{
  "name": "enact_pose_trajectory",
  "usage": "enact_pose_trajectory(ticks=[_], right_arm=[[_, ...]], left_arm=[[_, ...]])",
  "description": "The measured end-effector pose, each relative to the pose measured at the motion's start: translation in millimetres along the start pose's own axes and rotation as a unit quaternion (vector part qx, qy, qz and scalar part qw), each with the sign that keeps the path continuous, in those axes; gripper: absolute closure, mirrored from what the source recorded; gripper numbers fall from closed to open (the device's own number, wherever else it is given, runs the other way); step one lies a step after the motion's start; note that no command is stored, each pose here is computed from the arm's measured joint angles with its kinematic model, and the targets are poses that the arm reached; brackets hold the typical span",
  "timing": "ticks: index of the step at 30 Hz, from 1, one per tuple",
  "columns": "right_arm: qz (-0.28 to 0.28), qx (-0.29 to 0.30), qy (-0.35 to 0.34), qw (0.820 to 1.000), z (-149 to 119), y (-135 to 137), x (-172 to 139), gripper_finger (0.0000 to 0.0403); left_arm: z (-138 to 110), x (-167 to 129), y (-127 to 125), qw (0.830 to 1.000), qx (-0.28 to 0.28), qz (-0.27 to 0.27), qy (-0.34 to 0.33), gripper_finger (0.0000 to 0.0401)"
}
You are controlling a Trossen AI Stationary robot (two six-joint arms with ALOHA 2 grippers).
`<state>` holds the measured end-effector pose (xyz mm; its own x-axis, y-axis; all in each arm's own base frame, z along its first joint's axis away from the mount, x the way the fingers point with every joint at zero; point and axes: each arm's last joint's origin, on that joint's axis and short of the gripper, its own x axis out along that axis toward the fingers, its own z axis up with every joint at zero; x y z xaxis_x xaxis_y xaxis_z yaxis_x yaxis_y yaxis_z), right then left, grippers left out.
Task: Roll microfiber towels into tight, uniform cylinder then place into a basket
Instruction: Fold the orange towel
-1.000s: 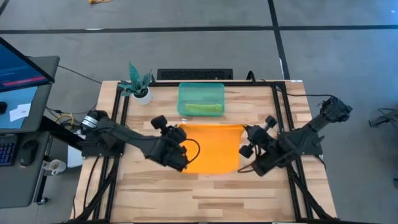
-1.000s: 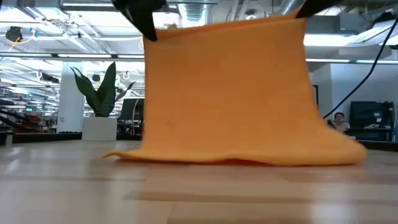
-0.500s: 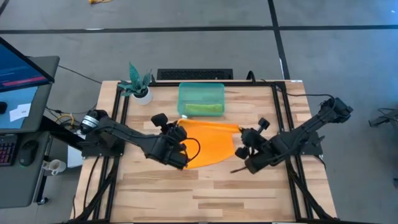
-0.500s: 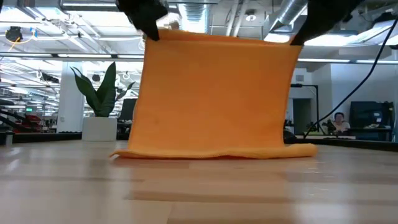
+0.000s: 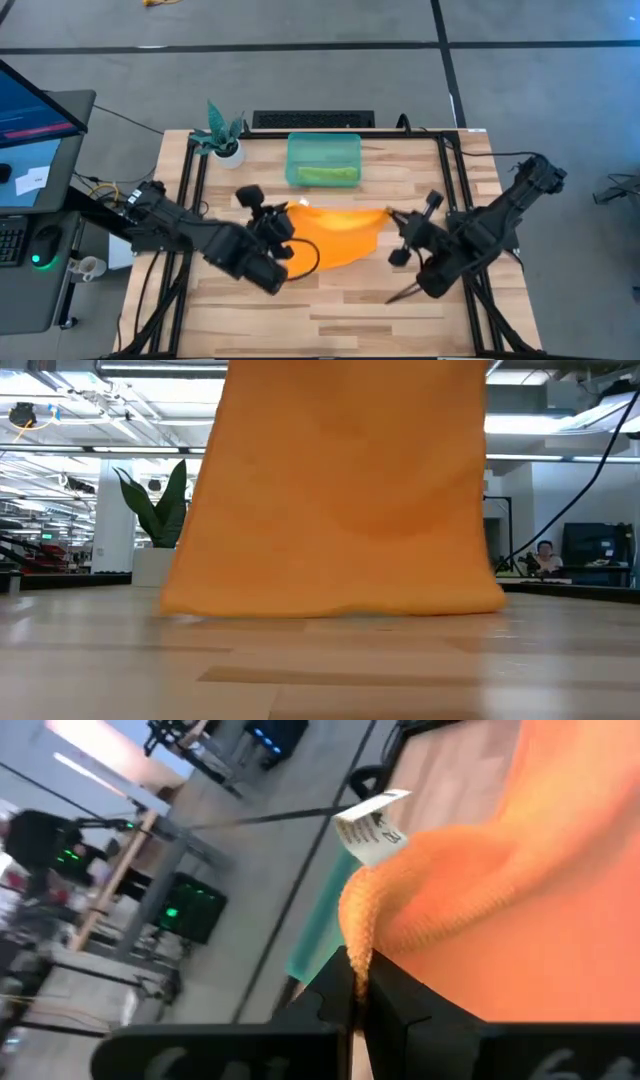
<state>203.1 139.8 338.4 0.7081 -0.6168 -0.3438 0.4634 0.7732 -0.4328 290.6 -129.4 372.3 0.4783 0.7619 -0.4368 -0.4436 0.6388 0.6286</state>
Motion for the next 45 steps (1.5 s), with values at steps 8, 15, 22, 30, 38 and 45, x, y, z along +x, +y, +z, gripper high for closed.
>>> enact_pose_trajectory(ticks=[8,15,22,30,38,45], right_arm=[[-0.129,-0.028,-0.008,0.991,15,-38,20,0.0394],[-0.196,-0.04,-0.018,0.98,20,-61,28,0.0394],[-0.098,-0.035,0.009,0.995,4,-40,15,0.0394],[0.039,0.044,0.063,0.996,-40,2,-8,0.0394],[0.152,0.134,0.099,0.974,-68,35,-25,0.0394],[0.211,0.171,0.121,0.955,-86,55,-24,0.0394]], left_arm=[[18,41,37,0.992,0.087,0.081,0.03,0.0401],[25,70,68,0.979,0.106,0.162,0.056,0.0401],[15,66,46,0.992,0.074,0.064,0.084,0.0401],[-18,35,-17,0.993,0.017,-0.047,0.104,0.0401],[-46,16,-65,0.988,-0.025,-0.12,0.097,0.0401],[-63,13,-87,0.98,-0.066,-0.155,0.11,0.0401]])
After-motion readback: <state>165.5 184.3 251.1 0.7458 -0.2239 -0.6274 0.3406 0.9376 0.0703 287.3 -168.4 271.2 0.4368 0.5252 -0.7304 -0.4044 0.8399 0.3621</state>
